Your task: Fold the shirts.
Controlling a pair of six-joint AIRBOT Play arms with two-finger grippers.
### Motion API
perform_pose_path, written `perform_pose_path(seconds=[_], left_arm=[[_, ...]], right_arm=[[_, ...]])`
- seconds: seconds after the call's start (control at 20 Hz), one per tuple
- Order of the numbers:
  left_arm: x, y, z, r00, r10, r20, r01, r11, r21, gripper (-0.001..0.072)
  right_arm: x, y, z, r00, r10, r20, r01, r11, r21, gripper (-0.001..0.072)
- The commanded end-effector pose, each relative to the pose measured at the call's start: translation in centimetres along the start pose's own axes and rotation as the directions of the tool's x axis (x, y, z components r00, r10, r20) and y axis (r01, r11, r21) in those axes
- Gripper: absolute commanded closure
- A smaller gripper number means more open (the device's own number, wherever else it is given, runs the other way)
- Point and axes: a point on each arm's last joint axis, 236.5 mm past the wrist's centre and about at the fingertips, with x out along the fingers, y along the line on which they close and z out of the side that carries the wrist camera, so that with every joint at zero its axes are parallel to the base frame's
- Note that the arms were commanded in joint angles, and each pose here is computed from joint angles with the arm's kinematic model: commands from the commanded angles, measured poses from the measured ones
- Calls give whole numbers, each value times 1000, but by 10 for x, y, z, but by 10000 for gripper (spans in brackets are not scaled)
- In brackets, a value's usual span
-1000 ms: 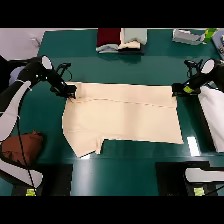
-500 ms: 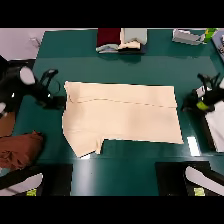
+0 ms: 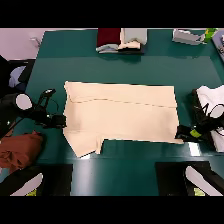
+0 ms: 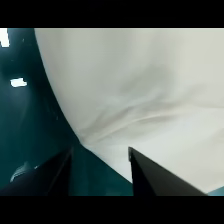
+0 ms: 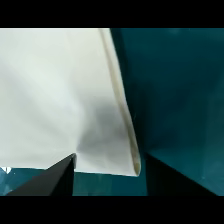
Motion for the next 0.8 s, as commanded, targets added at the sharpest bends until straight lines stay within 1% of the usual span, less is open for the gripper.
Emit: perform_pose_path(seconds=[0.0, 0.05, 0.1, 0.15, 0.35, 0.4, 0.45, 0.55, 0.65, 0.75], left_arm=[[2, 0, -2, 1000, -3, 3, 3, 1000, -6, 285], [2, 0, -6, 1000, -2, -10, 2, 1000, -6, 285], [2, 1, -11, 999, -2, -33, 2, 1000, -7, 285], [5, 1, -19, 998, -5, -63, 4, 1000, -12, 284], [33, -8, -41, 991, -79, -103, 71, 994, -83, 281], [40, -9, -44, 990, -91, -103, 81, 992, -99, 263], [46, -9, -47, 990, -99, -102, 88, 990, -113, 263], [55, -9, -50, 989, -110, -96, 97, 986, -135, 263], [60, -16, -51, 986, -146, -84, 131, 978, -159, 264], [62, -19, -54, 982, -165, -88, 150, 976, -155, 265]], right_arm=[[11, 12, 1, 1000, 4, 23, -3, 999, -33, 379], [11, 14, 3, 1000, 0, 31, 2, 999, -51, 539], [11, 17, 3, 999, -2, 32, 4, 998, -63, 664], [12, 18, 3, 999, -4, 32, 6, 997, -72, 690], [12, 20, 4, 999, -5, 39, 8, 996, -83, 690], [12, 20, 4, 999, -5, 39, 8, 996, -83, 690], [12, 20, 4, 999, -5, 39, 8, 996, -83, 690], [12, 20, 4, 999, -5, 40, 8, 996, -83, 690], [12, 21, 6, 999, -3, 48, 7, 997, -83, 690], [12, 21, 8, 998, -1, 56, 5, 997, -82, 690]])
